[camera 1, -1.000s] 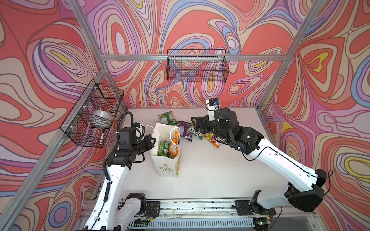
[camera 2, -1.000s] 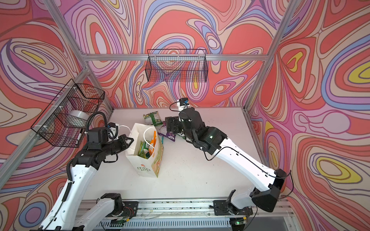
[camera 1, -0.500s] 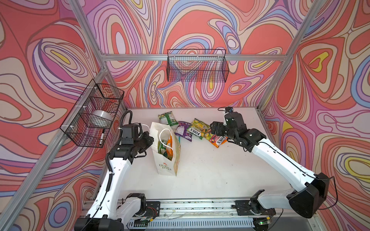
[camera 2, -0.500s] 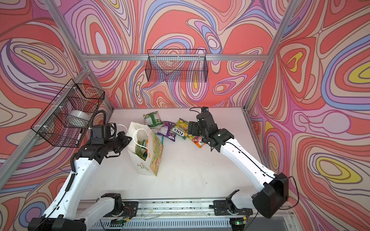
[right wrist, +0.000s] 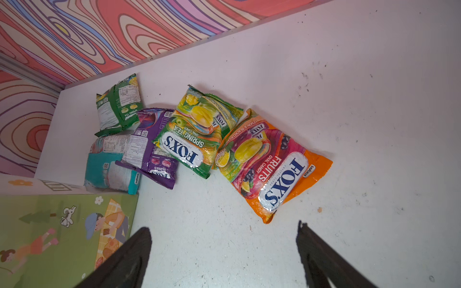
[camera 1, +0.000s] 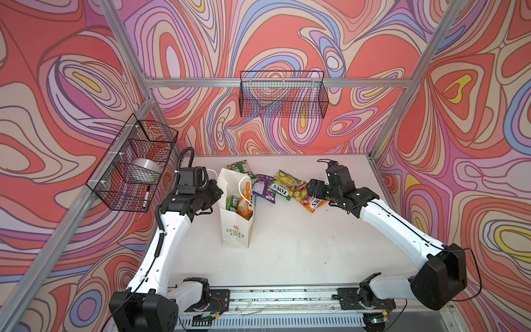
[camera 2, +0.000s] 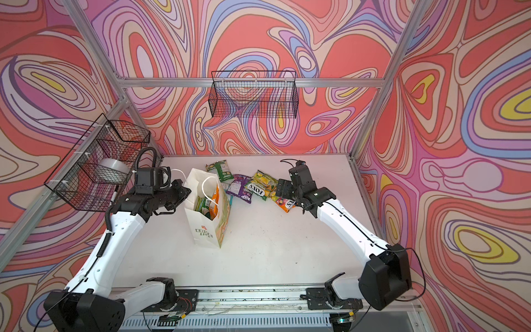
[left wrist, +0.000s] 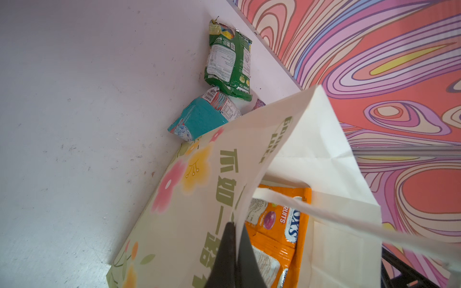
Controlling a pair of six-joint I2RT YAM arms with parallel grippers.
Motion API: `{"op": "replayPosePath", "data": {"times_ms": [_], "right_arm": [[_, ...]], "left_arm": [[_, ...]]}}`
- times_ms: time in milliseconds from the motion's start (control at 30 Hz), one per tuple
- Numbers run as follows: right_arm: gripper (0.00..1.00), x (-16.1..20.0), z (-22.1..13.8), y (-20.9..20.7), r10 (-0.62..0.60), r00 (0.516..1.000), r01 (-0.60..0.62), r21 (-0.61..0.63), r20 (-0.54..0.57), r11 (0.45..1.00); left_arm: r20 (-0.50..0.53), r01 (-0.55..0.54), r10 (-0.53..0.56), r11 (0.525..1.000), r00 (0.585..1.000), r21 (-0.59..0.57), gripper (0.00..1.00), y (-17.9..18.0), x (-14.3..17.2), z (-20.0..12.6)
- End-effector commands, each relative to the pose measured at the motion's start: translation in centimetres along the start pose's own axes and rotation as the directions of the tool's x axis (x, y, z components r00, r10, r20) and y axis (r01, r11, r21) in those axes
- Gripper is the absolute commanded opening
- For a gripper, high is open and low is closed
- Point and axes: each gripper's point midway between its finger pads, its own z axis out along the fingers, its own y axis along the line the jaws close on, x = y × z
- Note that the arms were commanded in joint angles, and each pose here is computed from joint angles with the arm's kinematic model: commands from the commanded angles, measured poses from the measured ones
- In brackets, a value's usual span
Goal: Place the snacks into the paper bag
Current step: Move the paper bag to the center of the table, then pick up the snack at the center of the table.
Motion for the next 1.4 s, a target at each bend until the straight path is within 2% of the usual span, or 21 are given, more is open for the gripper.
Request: {"op": "replayPosePath", "data": {"times_ms": [0, 167, 367, 567, 833, 1033, 1367], "right_arm": [[0.96, 1.1, 1.5, -1.4, 0.026, 0.999, -0.024, 0.032, -0.035, 0.999], [0.99, 2.3, 4.1, -3.1, 0.073, 0.993, -0.068, 0.067, -0.091, 0.995], [0.98, 3.5, 7.2, -5.0, 0.155, 0.979, -0.141, 0.107, -0.133, 0.984], [0.98, 4.7, 10.0, -7.1, 0.21, 0.964, -0.188, 0.138, -0.165, 0.972], [0.98, 5.1, 13.1, -9.1, 0.189, 0.96, -0.15, 0.189, -0.208, 0.97], [0.99, 5.3, 14.6, -9.2, 0.16, 0.954, -0.111, 0.198, -0.252, 0.974], [0.96, 7.3, 16.2, -8.8, 0.203, 0.928, -0.156, 0.17, -0.313, 0.973]], "left_arm": [[-0.025, -0.11, 0.109, 0.994, 0.994, -0.015, 0.0, 0.0, 0.6, -1.3], [-0.063, -0.229, 0.229, 0.973, 0.971, 0.001, 0.0, 0.5, 1.9, -1.4], [0.003, -0.29, 0.29, 0.956, 0.957, 0.034, 0.0, 0.1, 1.9, -2.7], [0.044, -0.303, 0.301, 0.951, 0.953, 0.055, 0.0, 0.1, 2.1, -3.3], [-0.025, -0.28, 0.283, 0.956, 0.959, 0.089, 0.0, -0.1, 2.9, -2.0], [-0.03, -0.272, 0.275, 0.959, 0.961, 0.087, 0.0, 0.1, 3.0, -1.7], [-0.047, -0.266, 0.271, 0.96, 0.962, 0.089, 0.0, 0.1, 3.2, -1.3]]}}
